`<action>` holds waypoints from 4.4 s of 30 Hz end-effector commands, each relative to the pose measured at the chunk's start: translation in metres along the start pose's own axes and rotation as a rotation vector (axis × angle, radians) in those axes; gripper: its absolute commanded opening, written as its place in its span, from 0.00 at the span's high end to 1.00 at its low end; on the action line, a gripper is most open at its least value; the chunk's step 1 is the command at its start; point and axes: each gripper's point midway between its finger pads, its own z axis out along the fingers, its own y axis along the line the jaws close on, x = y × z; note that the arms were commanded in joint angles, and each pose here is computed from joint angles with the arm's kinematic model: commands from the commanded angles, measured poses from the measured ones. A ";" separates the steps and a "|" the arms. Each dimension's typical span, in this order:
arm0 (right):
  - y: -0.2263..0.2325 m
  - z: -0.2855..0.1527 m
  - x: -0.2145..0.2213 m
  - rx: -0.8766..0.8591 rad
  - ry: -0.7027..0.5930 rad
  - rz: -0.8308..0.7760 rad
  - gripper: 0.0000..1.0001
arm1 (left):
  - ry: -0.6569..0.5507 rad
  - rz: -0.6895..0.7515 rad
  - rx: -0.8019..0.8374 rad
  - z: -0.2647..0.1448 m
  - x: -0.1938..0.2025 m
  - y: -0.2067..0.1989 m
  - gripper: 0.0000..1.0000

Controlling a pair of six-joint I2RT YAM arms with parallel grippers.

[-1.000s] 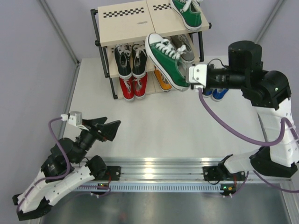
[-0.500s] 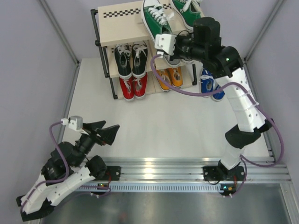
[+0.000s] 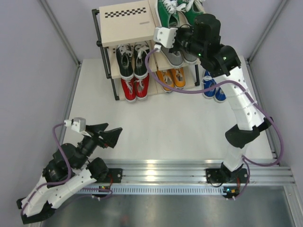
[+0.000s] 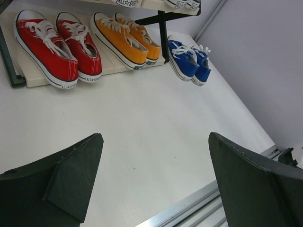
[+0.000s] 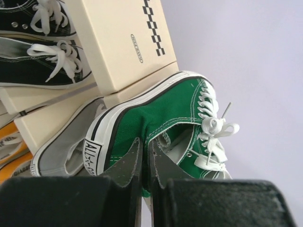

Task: Place and organize the shoes onto the shoe shelf
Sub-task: Place the shoe at the shoe shelf.

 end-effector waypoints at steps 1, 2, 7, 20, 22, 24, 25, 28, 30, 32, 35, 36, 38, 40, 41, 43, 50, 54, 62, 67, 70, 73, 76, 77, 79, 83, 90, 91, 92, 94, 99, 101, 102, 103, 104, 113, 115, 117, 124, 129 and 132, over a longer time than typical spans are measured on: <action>-0.072 -0.019 -0.020 0.261 -0.050 -0.093 1.00 | -0.009 0.009 0.016 -0.001 -0.002 -0.002 0.02; -0.071 -0.017 -0.018 0.256 -0.046 -0.105 1.00 | -0.008 0.009 0.018 -0.001 -0.002 -0.003 0.01; -0.068 -0.007 -0.009 0.247 -0.028 -0.144 0.99 | -0.007 0.012 0.016 -0.001 -0.001 -0.002 0.02; -0.080 -0.008 0.015 0.290 0.043 -0.154 0.89 | -0.008 0.007 0.018 -0.001 -0.002 -0.003 0.02; -0.086 -0.008 0.013 0.316 0.036 -0.149 0.87 | -0.008 0.007 0.018 -0.001 -0.002 -0.002 0.02; -0.085 -0.005 0.015 0.319 0.040 -0.152 0.85 | -0.009 0.007 0.016 -0.001 -0.002 -0.002 0.02; -0.085 -0.005 0.015 0.319 0.041 -0.150 0.83 | -0.009 0.009 0.016 -0.001 -0.002 -0.002 0.02; -0.082 -0.003 0.017 0.311 0.044 -0.143 0.78 | -0.013 0.008 0.012 -0.001 -0.003 -0.001 0.02; -0.080 -0.002 0.018 0.307 0.045 -0.139 0.70 | -0.012 0.008 0.013 -0.001 -0.003 -0.002 0.02; -0.076 -0.001 0.019 0.294 0.048 -0.133 0.67 | -0.010 0.009 0.010 0.000 -0.002 -0.001 0.02; -0.072 -0.002 0.021 0.281 0.053 -0.124 0.61 | -0.012 0.008 0.013 -0.001 -0.002 -0.001 0.02; -0.071 -0.002 0.021 0.278 0.052 -0.118 0.59 | -0.012 0.008 0.013 -0.001 -0.002 -0.001 0.02; -0.071 -0.007 0.018 0.271 0.039 -0.100 0.57 | -0.013 0.006 0.014 -0.001 -0.003 -0.002 0.02; -0.069 -0.011 0.013 0.261 0.015 -0.073 0.53 | -0.013 0.006 0.012 -0.001 -0.003 -0.001 0.02; -0.073 -0.019 0.008 0.270 0.001 -0.063 0.52 | -0.011 0.007 0.011 -0.001 -0.002 -0.001 0.01; -0.072 -0.025 0.000 0.256 -0.039 -0.026 0.48 | -0.011 0.007 0.012 -0.001 -0.002 -0.001 0.01; -0.070 -0.059 -0.026 0.219 -0.134 0.055 0.42 | -0.013 0.004 0.014 -0.001 -0.003 -0.002 0.01; -0.051 -0.068 -0.037 0.126 -0.191 0.092 0.43 | -0.014 0.004 0.012 -0.001 -0.003 -0.002 0.02; 0.025 -0.064 -0.031 -0.162 -0.211 0.093 0.83 | -0.011 0.006 0.016 -0.001 -0.002 -0.002 0.01; 0.043 -0.050 -0.007 -0.211 -0.118 0.100 0.97 | -0.007 0.011 0.014 -0.001 -0.001 -0.001 0.02; 0.050 -0.034 0.006 -0.220 -0.072 0.127 0.99 | -0.007 0.010 0.014 -0.001 -0.001 -0.001 0.02; 0.050 -0.021 0.017 -0.196 -0.027 0.148 1.00 | -0.008 0.011 0.012 -0.001 -0.001 -0.001 0.02; 0.043 -0.011 0.026 -0.162 0.001 0.174 1.00 | -0.008 0.013 0.012 -0.001 -0.001 -0.001 0.01; 0.038 -0.009 0.028 -0.144 0.005 0.182 1.00 | -0.006 0.013 0.013 0.000 0.000 -0.001 0.02; 0.030 -0.005 0.034 -0.110 0.021 0.194 1.00 | -0.008 0.013 0.012 -0.001 -0.001 -0.001 0.02; 0.017 0.005 0.043 -0.055 0.042 0.190 1.00 | -0.005 0.016 0.011 0.000 0.000 -0.001 0.02; 0.001 0.016 0.054 0.015 0.068 0.190 1.00 | -0.009 0.012 0.012 -0.001 -0.002 -0.001 0.02; 0.001 0.018 0.055 0.016 0.069 0.190 1.00 | -0.007 0.015 0.010 0.000 -0.001 -0.001 0.02; 0.001 0.019 0.056 0.018 0.070 0.190 1.00 | -0.009 0.013 0.010 -0.001 -0.001 -0.001 0.02; -0.002 0.022 0.060 0.034 0.084 0.185 1.00 | -0.009 0.012 0.013 -0.001 -0.001 -0.001 0.02; -0.008 0.022 0.069 0.065 0.110 0.201 1.00 | -0.006 0.013 0.012 -0.001 -0.001 -0.001 0.02; -0.009 0.019 0.073 0.063 0.114 0.203 1.00 | -0.009 0.012 0.013 -0.001 -0.001 -0.001 0.02; -0.008 0.019 0.074 0.056 0.111 0.204 1.00 | -0.008 0.013 0.011 -0.001 -0.001 -0.001 0.02; -0.009 0.017 0.073 0.056 0.108 0.203 1.00 | -0.008 0.014 0.011 -0.001 -0.001 -0.001 0.02; -0.004 0.017 0.074 0.036 0.109 0.199 1.00 | -0.009 0.012 0.012 -0.001 -0.002 -0.001 0.02; 0.025 0.003 0.050 -0.118 0.004 0.191 0.96 | -0.008 0.012 0.008 0.000 -0.001 0.000 0.02; 0.029 -0.006 0.041 -0.148 -0.029 0.190 0.94 | -0.010 0.011 0.010 -0.001 -0.002 -0.001 0.02; 0.033 -0.020 0.029 -0.181 -0.071 0.196 0.93 | -0.012 0.009 0.008 -0.001 -0.002 0.000 0.02; 0.046 -0.077 -0.002 -0.212 -0.168 0.278 0.84 | -0.014 0.008 0.002 -0.001 -0.002 0.001 0.02; 0.055 -0.129 0.003 -0.201 -0.213 0.502 0.73 | -0.017 0.002 -0.012 0.000 -0.002 0.003 0.02; 0.072 -0.149 0.036 -0.159 -0.147 0.623 0.68 | -0.017 0.001 -0.026 0.001 -0.002 0.005 0.02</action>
